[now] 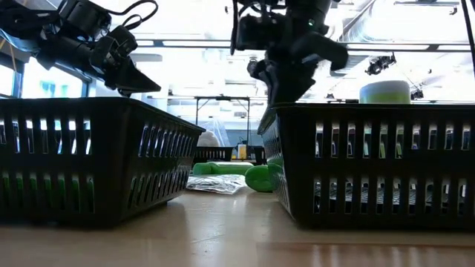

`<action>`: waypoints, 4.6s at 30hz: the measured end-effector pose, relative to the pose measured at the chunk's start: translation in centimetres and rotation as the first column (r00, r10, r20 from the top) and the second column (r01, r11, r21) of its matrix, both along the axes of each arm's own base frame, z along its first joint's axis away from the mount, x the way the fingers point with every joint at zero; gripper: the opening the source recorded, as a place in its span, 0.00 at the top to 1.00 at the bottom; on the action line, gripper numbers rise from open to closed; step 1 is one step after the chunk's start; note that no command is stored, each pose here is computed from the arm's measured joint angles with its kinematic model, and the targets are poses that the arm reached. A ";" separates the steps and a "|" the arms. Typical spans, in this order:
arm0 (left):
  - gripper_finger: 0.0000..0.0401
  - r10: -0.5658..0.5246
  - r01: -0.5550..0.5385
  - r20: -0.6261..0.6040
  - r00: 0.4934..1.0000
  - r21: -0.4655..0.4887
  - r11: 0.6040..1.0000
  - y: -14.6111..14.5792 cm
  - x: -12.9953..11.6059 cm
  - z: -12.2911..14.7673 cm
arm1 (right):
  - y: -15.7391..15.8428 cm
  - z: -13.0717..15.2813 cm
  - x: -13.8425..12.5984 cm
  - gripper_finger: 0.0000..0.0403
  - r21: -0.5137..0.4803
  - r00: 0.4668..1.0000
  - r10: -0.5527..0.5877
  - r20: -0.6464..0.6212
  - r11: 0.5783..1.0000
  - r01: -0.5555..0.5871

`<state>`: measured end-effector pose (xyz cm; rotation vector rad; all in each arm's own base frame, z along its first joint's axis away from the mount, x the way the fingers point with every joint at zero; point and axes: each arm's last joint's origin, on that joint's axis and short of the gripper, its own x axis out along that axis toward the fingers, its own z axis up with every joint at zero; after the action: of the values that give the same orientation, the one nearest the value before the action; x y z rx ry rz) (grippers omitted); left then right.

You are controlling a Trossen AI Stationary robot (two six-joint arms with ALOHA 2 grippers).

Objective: Pick & Place Travel size toiletries
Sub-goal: Put the green shampoo into the bottom left black bin

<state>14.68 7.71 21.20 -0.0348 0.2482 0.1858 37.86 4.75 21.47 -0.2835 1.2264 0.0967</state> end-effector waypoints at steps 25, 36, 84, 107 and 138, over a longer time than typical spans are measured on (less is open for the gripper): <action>1.00 0.047 -0.047 -0.002 0.999 0.035 0.998 0.2 0.0 0.1 | -3.6 -1.0 -4.0 0.99 0.233 0.978 0.207 0.035 0.950 -0.210; 1.00 0.047 -0.047 -0.008 0.999 0.029 0.998 0.2 0.0 0.0 | -4.7 -1.4 -7.3 0.99 0.205 0.954 0.200 0.224 0.947 -0.246; 1.00 0.053 -0.053 -0.005 0.999 0.006 0.999 0.2 0.0 0.0 | -1.8 -5.8 -4.6 0.33 0.177 0.853 0.344 0.392 0.882 -0.437; 1.00 0.050 -0.050 -0.004 0.999 0.006 0.999 0.1 0.0 0.0 | -2.6 -9.7 -3.7 0.33 0.168 0.863 0.380 0.331 0.877 -0.451; 1.00 0.052 -0.052 -0.006 0.999 0.009 0.999 0.2 0.0 0.0 | -2.7 -9.7 -3.5 0.52 0.130 0.862 0.380 0.336 0.887 -0.442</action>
<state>14.64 7.86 21.20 -0.0324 0.2526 0.2387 34.34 2.08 11.79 -0.3658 0.8256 0.5334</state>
